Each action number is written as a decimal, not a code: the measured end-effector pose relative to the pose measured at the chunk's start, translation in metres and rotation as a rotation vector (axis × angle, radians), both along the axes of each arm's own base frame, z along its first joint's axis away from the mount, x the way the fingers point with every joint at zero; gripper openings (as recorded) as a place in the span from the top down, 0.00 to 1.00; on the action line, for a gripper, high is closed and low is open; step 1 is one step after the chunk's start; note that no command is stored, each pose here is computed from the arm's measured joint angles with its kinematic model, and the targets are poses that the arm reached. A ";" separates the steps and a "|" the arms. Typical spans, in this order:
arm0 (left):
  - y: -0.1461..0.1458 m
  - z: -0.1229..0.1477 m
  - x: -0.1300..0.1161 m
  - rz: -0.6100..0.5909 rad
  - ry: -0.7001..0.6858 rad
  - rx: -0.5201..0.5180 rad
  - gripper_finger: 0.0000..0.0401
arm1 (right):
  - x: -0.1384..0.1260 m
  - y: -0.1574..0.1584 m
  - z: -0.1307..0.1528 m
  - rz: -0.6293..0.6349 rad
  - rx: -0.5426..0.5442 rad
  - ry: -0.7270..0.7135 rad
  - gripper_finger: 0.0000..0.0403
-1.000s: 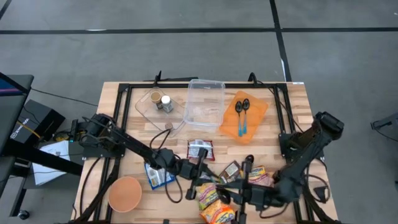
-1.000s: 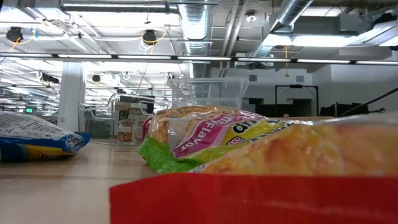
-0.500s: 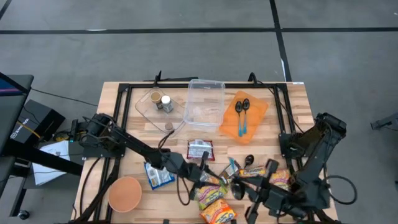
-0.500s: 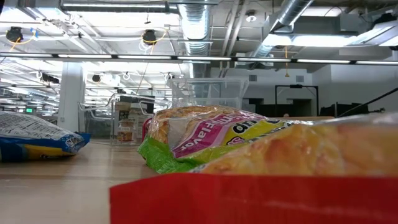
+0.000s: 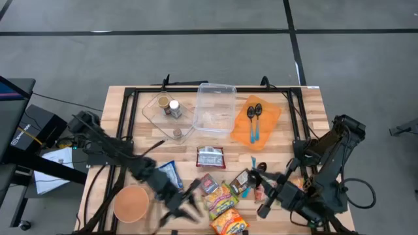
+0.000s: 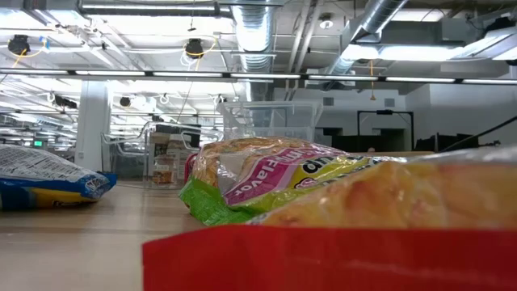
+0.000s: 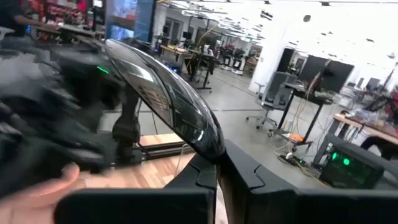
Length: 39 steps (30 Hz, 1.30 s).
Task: Pick & Place Food Item
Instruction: Put the blue spoon into the orange bin
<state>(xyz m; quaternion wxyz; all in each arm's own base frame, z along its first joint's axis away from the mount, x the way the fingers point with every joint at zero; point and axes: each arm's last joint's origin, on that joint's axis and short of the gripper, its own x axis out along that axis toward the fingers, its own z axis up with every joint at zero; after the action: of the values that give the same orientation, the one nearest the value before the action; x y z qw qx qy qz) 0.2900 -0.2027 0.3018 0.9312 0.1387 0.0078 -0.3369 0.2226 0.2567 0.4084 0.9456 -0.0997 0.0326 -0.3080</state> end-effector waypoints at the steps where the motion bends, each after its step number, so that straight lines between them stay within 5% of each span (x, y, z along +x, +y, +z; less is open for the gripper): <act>1: -0.003 0.005 -0.009 -0.006 0.005 0.012 0.76 | 0.001 -0.003 -0.003 -0.008 0.000 0.000 1.00; 11: 0.014 0.014 -0.060 0.400 0.021 0.059 0.76 | 0.031 -0.031 -0.064 0.083 0.012 -0.016 1.00; 17: 0.044 0.005 -0.074 0.597 0.038 -0.078 0.76 | 0.048 -0.066 -0.093 0.177 0.212 0.101 1.00; 27: 0.079 -0.013 -0.092 0.655 -0.133 -0.303 0.76 | 0.015 -0.178 -0.087 -0.094 0.559 0.355 1.00; 33: 0.093 -0.015 -0.103 0.665 -0.191 -0.428 0.76 | -0.019 -0.240 -0.067 -0.290 0.721 0.319 1.00; 39: 0.093 -0.017 -0.106 0.649 -0.183 -0.442 0.76 | -0.035 -0.285 -0.058 -0.471 0.796 0.206 1.00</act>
<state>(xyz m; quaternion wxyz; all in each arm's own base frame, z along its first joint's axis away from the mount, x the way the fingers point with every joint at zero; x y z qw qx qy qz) 0.1841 -0.1098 0.2848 0.9935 -0.0453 -0.1046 -0.0052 0.1873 -0.0278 0.3504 0.8066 0.2508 0.2634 -0.4661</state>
